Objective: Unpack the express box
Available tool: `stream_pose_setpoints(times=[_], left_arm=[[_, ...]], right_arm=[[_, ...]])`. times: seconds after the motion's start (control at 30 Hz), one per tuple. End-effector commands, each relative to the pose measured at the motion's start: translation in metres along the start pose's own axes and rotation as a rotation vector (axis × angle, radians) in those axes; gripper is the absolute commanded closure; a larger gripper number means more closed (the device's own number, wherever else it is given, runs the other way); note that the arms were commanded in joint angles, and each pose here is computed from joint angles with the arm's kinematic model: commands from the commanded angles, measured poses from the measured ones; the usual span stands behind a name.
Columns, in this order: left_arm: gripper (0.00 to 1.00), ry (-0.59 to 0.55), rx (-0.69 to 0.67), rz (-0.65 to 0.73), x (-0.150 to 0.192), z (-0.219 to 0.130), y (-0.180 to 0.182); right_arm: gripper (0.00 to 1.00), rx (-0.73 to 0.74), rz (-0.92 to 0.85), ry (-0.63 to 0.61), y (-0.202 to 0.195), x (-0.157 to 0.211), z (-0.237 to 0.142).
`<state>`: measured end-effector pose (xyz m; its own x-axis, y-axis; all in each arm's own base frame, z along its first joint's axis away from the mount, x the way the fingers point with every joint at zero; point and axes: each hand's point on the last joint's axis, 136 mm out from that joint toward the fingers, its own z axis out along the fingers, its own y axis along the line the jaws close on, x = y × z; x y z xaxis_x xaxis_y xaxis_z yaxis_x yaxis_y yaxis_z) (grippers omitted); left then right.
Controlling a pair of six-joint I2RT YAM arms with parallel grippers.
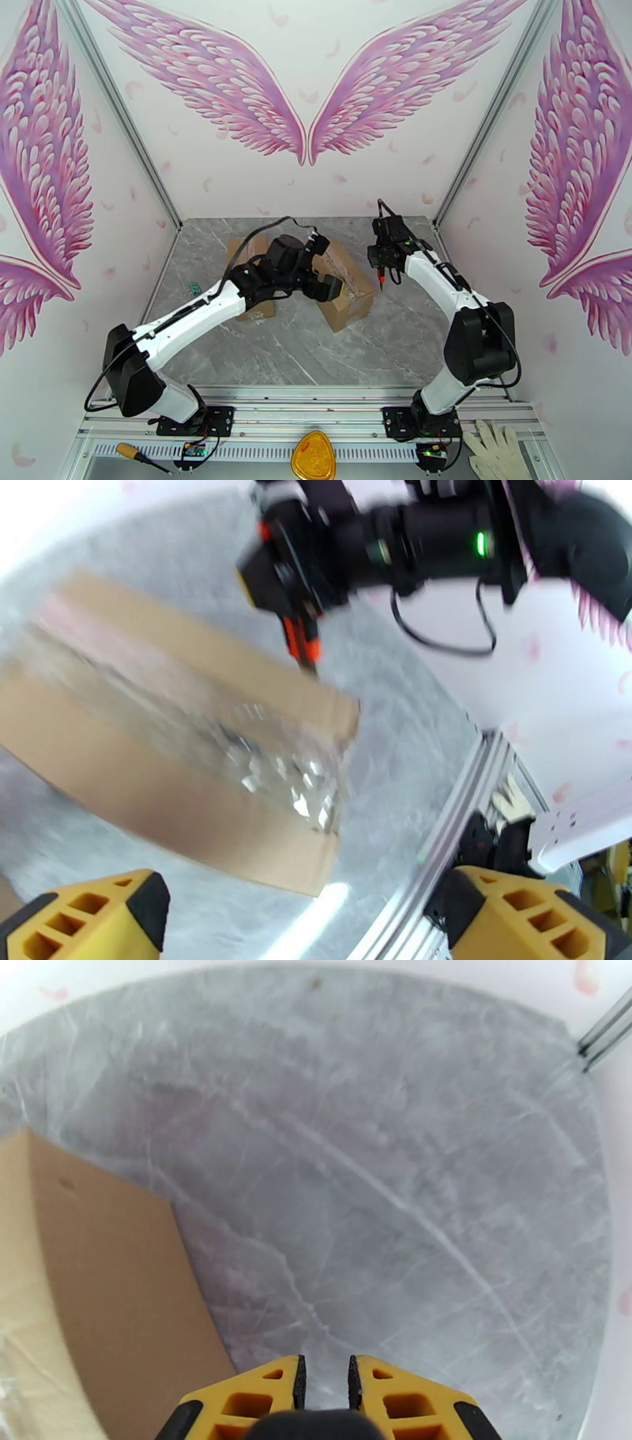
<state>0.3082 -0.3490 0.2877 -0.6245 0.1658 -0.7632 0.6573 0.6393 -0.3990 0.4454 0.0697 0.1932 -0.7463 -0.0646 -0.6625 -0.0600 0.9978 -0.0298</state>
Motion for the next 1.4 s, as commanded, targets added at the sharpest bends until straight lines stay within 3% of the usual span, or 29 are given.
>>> stream_pose_setpoints(times=[0.0, 0.07, 0.2, 0.37, 0.7, 1.1, 1.17, 1.27, 1.37], left_arm=[[0.26, 0.003, -0.085, 0.008, -0.019, -0.001, 0.041], [0.35, 0.003, -0.104, -0.02, -0.029, 0.009, 0.063], [0.38, 0.047, -0.128, -0.062, -0.03, 0.034, 0.102], [0.46, 0.117, -0.098, -0.077, -0.017, 0.066, 0.124], [0.44, 0.176, -0.077, -0.1, 0.009, 0.087, 0.152], [0.43, 0.261, -0.055, -0.151, 0.045, 0.1, 0.166], [0.43, 0.258, -0.041, -0.151, 0.043, 0.098, 0.161], [0.29, 0.208, -0.022, -0.126, 0.026, 0.087, 0.151], [0.24, 0.143, -0.018, -0.058, 0.0, 0.073, 0.144]], right_arm=[[0.96, 0.003, -0.013, -0.252, 0.005, -0.059, -0.054], [1.0, -0.028, -0.038, -0.384, 0.018, -0.078, -0.075], [1.0, -0.142, -0.067, -0.629, 0.049, -0.108, -0.113], [1.0, -0.33, -0.112, -0.832, 0.104, -0.123, -0.135], [1.0, -0.433, -0.186, -0.875, 0.182, -0.123, -0.107], [1.0, -0.37, -0.208, -0.897, 0.194, -0.127, -0.085], [1.0, -0.357, -0.211, -0.908, 0.195, -0.129, -0.085], [1.0, -0.337, -0.21, -0.915, 0.193, -0.133, -0.086], [1.0, -0.321, -0.212, -0.921, 0.19, -0.134, -0.09]])
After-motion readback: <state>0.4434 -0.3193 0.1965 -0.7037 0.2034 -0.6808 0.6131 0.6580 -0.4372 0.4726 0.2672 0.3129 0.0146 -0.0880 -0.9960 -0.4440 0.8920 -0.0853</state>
